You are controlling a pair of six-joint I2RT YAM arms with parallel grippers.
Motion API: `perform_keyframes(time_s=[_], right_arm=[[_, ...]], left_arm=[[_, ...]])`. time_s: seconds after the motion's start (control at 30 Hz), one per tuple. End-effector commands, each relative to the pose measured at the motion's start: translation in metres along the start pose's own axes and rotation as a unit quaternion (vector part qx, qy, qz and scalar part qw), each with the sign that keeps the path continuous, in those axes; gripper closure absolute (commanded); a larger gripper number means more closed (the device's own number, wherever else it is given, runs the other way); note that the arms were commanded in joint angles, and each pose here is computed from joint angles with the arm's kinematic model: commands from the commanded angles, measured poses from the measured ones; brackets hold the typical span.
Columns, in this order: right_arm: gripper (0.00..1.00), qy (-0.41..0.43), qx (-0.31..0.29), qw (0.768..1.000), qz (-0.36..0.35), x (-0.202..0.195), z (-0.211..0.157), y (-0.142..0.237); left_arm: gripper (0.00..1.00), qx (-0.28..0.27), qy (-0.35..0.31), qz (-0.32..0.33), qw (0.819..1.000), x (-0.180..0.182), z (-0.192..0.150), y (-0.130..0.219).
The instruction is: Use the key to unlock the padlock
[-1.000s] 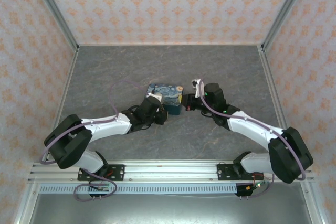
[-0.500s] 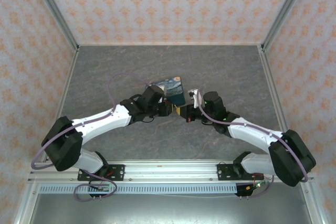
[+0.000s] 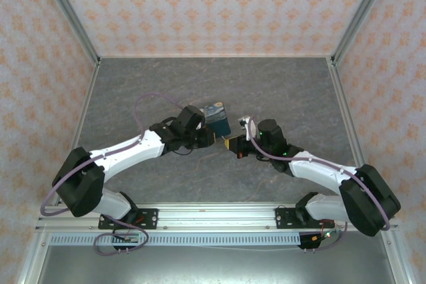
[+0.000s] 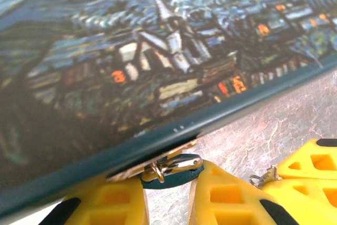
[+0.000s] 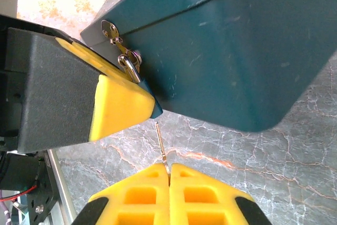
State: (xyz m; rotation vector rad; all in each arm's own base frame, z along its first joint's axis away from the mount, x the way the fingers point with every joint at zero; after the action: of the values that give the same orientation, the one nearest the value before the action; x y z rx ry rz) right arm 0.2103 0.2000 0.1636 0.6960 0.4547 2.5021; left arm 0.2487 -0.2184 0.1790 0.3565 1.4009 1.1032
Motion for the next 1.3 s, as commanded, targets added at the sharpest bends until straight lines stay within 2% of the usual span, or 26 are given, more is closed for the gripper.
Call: perform_keyframes(time_s=[0.0,0.17,0.57,1.27], right_arm=[[1.00,0.012,0.013,1.000,0.008,0.000,-0.007,-0.004],[1.00,0.013,0.029,0.999,0.022,0.001,-0.016,-0.013],[1.00,0.024,0.026,0.998,0.048,0.006,-0.022,-0.041],[1.00,0.036,0.002,0.998,0.056,0.004,-0.016,-0.050]], left_arm=[[0.84,-0.009,0.007,-0.030,0.999,-0.017,0.010,0.017],[0.84,0.011,0.008,-0.019,1.000,-0.015,0.012,0.015],[0.86,0.048,0.036,-0.012,0.998,-0.012,0.015,0.006],[0.89,0.060,0.048,-0.001,0.997,-0.004,0.017,0.000]])
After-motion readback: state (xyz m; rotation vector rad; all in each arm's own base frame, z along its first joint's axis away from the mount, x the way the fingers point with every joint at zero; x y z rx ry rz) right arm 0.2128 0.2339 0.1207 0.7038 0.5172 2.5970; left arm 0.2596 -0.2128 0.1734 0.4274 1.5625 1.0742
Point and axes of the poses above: each hand's point on the last joint's axis, 136 mm out from that joint toward the fingers, its own y axis back along the fingers, its own x axis along the line the jaws close on, z = x × y, the point moved 8 cm from there along y, back along the fingers, and after that the axes turned 15 degrees about y, right-handed, at the moved point
